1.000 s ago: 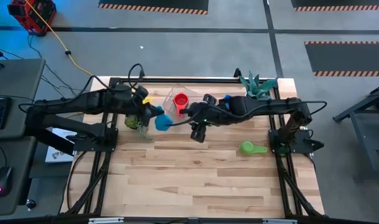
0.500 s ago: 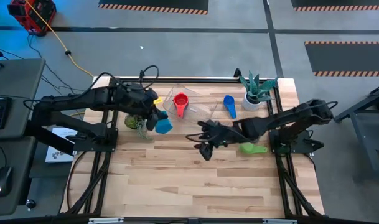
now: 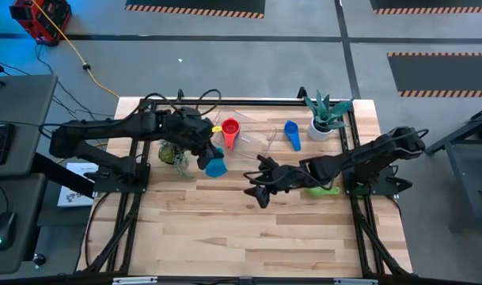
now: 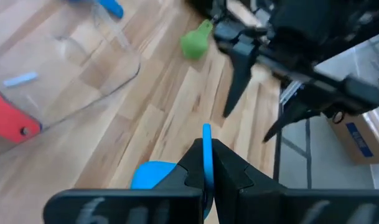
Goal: Nest measuring cups in basket
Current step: Stack the light blue measuring cup on top of the red measuring cup on the transparent bin
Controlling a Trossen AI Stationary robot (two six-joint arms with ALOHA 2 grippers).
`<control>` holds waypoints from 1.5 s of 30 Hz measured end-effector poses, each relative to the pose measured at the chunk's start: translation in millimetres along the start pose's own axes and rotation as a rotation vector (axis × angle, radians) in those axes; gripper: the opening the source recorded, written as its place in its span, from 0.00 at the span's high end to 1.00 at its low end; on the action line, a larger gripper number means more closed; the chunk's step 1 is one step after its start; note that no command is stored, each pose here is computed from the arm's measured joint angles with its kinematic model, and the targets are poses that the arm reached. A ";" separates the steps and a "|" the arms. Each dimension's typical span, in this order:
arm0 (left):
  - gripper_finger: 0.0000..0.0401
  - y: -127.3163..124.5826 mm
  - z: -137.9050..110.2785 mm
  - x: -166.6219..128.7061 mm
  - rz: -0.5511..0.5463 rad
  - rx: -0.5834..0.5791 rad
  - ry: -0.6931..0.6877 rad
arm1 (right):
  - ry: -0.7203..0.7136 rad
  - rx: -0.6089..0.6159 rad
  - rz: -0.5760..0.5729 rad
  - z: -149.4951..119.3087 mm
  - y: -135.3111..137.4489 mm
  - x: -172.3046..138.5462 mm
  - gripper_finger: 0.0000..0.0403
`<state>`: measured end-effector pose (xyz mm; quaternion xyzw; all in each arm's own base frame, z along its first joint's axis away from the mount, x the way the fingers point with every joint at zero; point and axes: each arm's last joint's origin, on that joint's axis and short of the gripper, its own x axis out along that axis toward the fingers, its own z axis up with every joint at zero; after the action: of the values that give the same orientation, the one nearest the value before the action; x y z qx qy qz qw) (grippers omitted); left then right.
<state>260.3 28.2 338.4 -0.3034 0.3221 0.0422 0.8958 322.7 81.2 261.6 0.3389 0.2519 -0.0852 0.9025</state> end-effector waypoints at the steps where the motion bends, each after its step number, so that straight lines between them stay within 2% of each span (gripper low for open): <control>1: 1.00 -0.2 1.2 -0.2 0.008 -0.006 -0.020 | -0.001 -0.001 -0.001 0.4 -0.4 0.1 0.41; 3: 1.00 -0.1 3.0 -4.4 0.050 -0.025 -0.088 | -0.002 -0.002 -0.002 0.7 -0.6 0.2 0.41; 7: 1.00 -2.1 -0.1 -18.2 0.095 -0.096 -0.349 | -0.017 -0.001 -0.012 1.2 -0.8 0.2 0.41; 10: 1.00 3.5 -19.4 -25.0 0.111 -0.196 -0.503 | -0.021 0.006 -0.016 1.3 -0.8 0.1 0.41; 12: 1.00 8.0 -37.2 -28.8 0.114 -0.302 -0.646 | -0.033 0.006 -0.024 1.7 -0.9 0.1 0.41; 15: 1.00 12.9 -64.9 -26.6 0.037 -0.475 -0.896 | -0.089 0.038 -0.042 5.1 -0.9 0.2 0.41; 19: 1.00 19.5 -97.1 -15.3 -0.036 -0.695 -1.175 | -0.231 0.184 -0.053 17.6 -2.2 0.5 0.41; 22: 1.00 20.3 -109.9 -6.9 -0.001 -0.819 -1.313 | -0.371 0.450 -0.043 30.8 -6.9 0.4 0.41; 26: 1.00 15.8 -107.9 3.1 0.049 -0.841 -1.368 | -0.544 0.826 -0.012 48.1 -19.1 0.1 0.41; 29: 1.00 11.5 -99.2 12.8 0.092 -0.801 -1.368 | -0.627 0.968 0.039 60.7 -26.5 1.4 0.41; 37: 1.00 6.0 -76.0 30.2 0.122 -0.673 -1.333 | -0.604 1.080 0.191 68.2 -34.2 27.0 0.41; 41: 1.00 4.8 -70.1 32.4 0.117 -0.630 -1.323 | -0.591 1.134 0.179 63.3 -39.9 38.6 0.41; 45: 1.00 5.1 -69.9 32.8 0.133 -0.604 -1.316 | -0.639 1.154 0.213 68.0 -40.3 37.9 0.45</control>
<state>246.2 -11.4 273.4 -0.4292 -0.2913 0.3573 0.7767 369.1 6.8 263.0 0.7485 -0.1485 -0.2127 0.6103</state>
